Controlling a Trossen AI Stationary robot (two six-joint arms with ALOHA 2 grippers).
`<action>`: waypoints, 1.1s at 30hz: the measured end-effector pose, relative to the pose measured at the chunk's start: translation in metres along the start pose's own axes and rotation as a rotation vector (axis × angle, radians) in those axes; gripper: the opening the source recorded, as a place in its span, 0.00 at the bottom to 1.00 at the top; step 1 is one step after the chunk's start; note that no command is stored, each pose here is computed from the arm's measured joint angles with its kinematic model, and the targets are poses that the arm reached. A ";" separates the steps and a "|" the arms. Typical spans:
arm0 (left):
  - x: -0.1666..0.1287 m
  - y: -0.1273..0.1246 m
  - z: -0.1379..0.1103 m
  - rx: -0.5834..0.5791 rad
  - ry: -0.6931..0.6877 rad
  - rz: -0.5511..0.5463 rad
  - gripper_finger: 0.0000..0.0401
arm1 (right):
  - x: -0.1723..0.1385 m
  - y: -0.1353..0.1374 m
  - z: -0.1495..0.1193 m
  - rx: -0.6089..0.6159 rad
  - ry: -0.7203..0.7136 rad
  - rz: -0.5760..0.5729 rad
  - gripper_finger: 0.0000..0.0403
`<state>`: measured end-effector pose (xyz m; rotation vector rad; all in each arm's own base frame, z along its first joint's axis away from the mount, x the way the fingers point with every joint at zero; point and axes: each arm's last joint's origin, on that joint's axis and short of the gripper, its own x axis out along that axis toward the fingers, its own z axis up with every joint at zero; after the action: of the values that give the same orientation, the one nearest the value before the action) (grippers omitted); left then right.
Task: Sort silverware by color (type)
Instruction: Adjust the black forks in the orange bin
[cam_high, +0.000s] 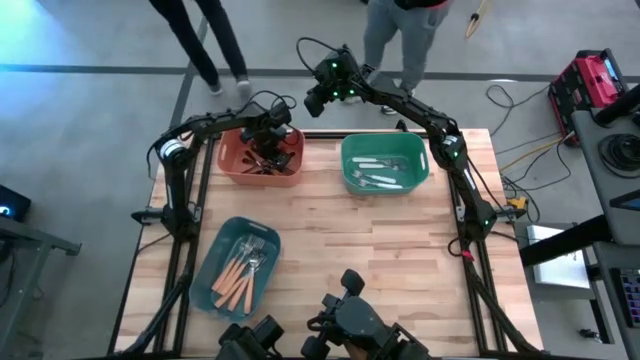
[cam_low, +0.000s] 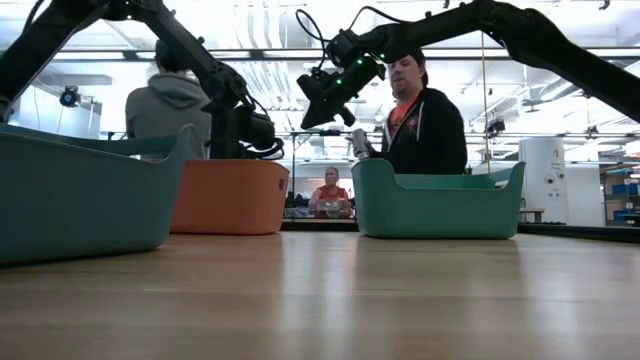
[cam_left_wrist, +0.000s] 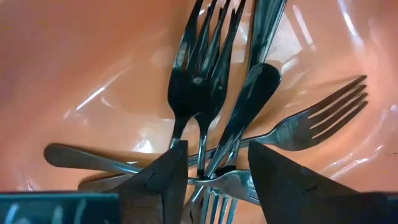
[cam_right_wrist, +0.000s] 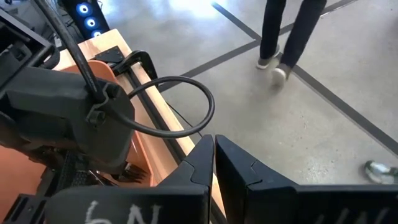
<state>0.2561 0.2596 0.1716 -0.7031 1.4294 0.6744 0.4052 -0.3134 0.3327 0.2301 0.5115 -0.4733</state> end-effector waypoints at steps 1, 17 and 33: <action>0.000 0.000 0.000 0.000 -0.002 -0.001 0.38 | 0.000 0.000 0.000 0.000 0.000 0.000 0.02; 0.011 -0.002 0.001 -0.003 0.031 -0.078 0.36 | 0.000 0.000 0.000 0.000 -0.001 0.000 0.02; 0.020 -0.003 0.000 0.000 0.062 -0.086 0.20 | 0.000 0.000 0.000 0.000 0.000 0.000 0.02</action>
<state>0.2586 0.2577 0.1520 -0.7871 1.4478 0.5907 0.4053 -0.3133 0.3327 0.2301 0.5111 -0.4734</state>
